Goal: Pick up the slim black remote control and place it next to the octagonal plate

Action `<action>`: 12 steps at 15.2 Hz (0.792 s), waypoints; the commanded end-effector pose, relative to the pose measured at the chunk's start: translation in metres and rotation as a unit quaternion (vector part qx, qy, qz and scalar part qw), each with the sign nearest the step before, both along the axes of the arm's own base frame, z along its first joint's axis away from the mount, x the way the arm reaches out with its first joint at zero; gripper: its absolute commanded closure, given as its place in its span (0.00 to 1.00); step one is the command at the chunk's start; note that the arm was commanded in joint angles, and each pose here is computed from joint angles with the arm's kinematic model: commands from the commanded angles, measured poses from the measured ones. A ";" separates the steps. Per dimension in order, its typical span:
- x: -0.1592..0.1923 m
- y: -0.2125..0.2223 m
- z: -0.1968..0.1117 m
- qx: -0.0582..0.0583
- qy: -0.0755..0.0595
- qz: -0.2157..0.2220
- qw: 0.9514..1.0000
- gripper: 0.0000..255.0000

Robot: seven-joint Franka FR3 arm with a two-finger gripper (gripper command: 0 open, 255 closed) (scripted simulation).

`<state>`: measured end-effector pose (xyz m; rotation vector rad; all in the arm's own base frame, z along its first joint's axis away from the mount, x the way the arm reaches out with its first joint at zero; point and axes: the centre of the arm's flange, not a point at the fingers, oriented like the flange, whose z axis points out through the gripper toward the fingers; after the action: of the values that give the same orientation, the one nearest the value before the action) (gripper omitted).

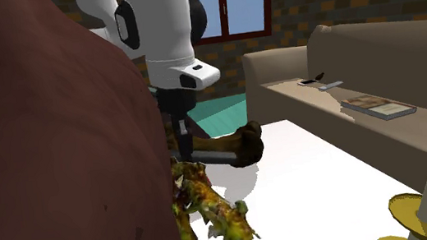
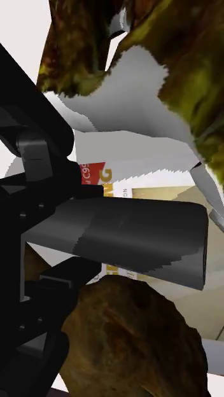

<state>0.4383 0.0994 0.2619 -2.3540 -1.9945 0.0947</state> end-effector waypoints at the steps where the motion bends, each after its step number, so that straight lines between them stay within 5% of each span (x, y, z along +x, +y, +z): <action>1: -0.015 -0.024 0.002 0.000 0.000 0.000 1.000 1.00; 12: -0.096 -0.144 0.002 0.000 0.000 0.000 1.000 1.00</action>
<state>0.3503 -0.0319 0.2636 -2.3555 -1.9943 0.0933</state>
